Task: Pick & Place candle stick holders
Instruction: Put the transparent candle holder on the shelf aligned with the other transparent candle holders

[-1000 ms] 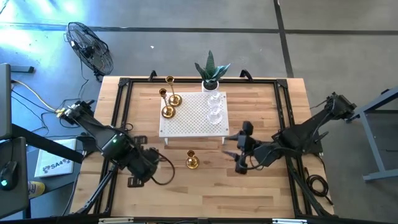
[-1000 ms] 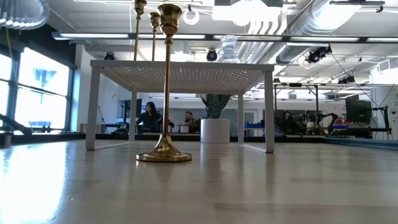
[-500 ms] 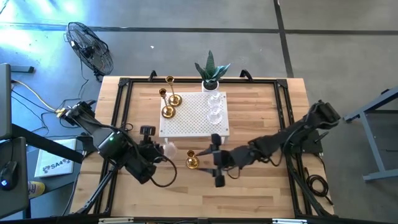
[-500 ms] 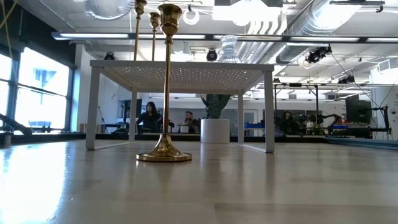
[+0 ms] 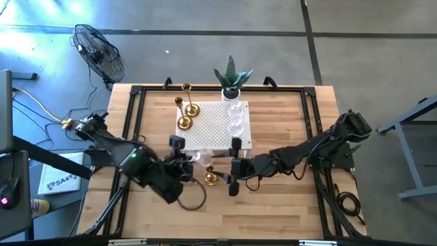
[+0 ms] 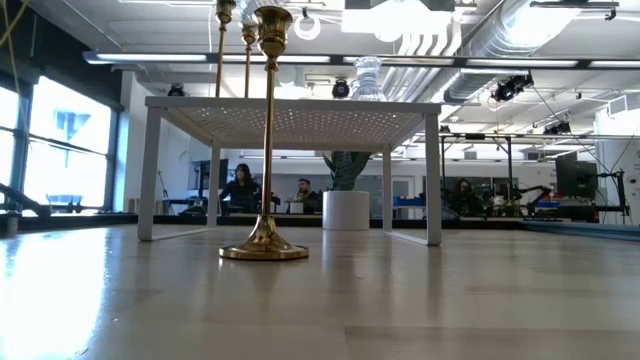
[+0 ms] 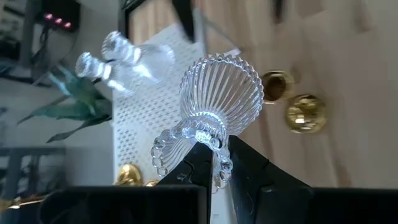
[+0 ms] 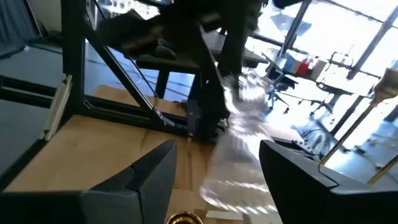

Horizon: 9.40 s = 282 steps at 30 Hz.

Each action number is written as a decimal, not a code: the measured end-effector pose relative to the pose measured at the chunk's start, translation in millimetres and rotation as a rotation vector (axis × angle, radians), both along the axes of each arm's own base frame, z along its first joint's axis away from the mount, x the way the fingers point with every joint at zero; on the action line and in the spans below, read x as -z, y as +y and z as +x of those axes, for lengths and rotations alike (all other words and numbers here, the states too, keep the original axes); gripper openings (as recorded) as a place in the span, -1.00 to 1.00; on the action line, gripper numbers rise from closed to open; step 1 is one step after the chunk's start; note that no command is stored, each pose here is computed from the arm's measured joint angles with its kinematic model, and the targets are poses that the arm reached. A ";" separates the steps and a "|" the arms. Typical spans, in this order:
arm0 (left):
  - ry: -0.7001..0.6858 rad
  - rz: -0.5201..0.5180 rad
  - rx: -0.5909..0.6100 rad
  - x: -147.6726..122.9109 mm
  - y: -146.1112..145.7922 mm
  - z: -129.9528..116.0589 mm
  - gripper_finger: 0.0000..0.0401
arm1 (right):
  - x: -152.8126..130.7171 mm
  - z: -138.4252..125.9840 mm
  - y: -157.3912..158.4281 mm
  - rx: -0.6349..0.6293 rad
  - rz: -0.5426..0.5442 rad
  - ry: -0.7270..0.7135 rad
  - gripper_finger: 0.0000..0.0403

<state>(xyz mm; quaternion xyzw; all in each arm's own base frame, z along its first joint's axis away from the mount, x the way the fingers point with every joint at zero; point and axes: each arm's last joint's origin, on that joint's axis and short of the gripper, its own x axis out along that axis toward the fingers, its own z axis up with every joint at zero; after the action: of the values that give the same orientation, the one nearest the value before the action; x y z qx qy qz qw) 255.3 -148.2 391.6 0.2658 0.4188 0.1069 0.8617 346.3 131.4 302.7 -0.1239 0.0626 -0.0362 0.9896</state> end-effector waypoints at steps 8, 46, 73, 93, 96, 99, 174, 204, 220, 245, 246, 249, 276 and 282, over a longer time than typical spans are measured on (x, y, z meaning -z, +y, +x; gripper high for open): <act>0.014 0.059 -0.074 20.2 14.3 40.1 -0.89 | 3.0 -1.9 -1.9 0.125 -0.085 0.037 0.09; -0.048 -0.030 0.059 20.8 6.3 63.7 -0.90 | 17.8 7.1 -36.7 0.076 0.050 0.194 -0.26; -0.074 0.030 0.044 16.7 7.5 62.1 -0.40 | 29.6 5.0 -39.4 0.099 0.024 0.279 -0.43; -0.049 0.096 -0.143 9.8 12.1 19.2 -0.38 | 3.1 -36.9 -21.5 0.228 -0.105 0.313 -0.43; -0.018 0.072 -0.208 8.9 13.8 1.3 -0.38 | -4.5 -54.8 -19.3 0.270 -0.094 0.332 -0.43; -0.013 0.020 -0.250 8.1 11.8 -11.7 -0.38 | -12.9 -76.3 -19.5 0.331 -0.076 0.344 -0.43; -0.041 -0.049 -0.316 54.8 7.5 -36.6 -0.38 | 88.1 -91.9 -151.8 -0.081 0.307 -0.111 -0.43; -0.035 -0.058 -0.315 55.0 7.2 -36.5 -0.38 | 89.6 -92.2 -153.4 -0.067 0.358 -0.097 -0.07; -0.027 -0.065 -0.315 55.1 7.0 -36.6 -0.38 | 81.9 -92.4 -152.5 -0.108 0.311 -0.173 -0.07; -0.037 -0.074 -0.315 55.0 6.3 -35.7 -0.38 | 78.8 -92.6 -153.2 -0.089 0.237 -0.207 -0.07; -0.038 -0.075 -0.314 55.0 6.2 -35.6 -0.38 | 79.5 -92.5 -153.2 -0.088 0.238 -0.199 -0.07; -0.041 -0.077 -0.314 54.9 6.1 -35.4 -0.38 | 80.2 -92.5 -153.2 -0.087 0.241 -0.191 -0.07; -0.040 -0.086 -0.314 55.0 5.6 -35.0 -0.38 | 82.4 -92.3 -153.7 -0.068 0.244 -0.168 -0.06; -0.040 -0.086 -0.314 55.0 5.6 -35.0 -0.38 | 82.4 -92.3 -153.6 -0.069 0.246 -0.169 -0.06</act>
<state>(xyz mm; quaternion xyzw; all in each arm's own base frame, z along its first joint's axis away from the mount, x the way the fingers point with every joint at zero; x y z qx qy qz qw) 220.3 -142.6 336.6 0.1577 0.4420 0.2274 0.8533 254.0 -22.2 220.3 -0.0005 -0.0210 -0.0045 0.9998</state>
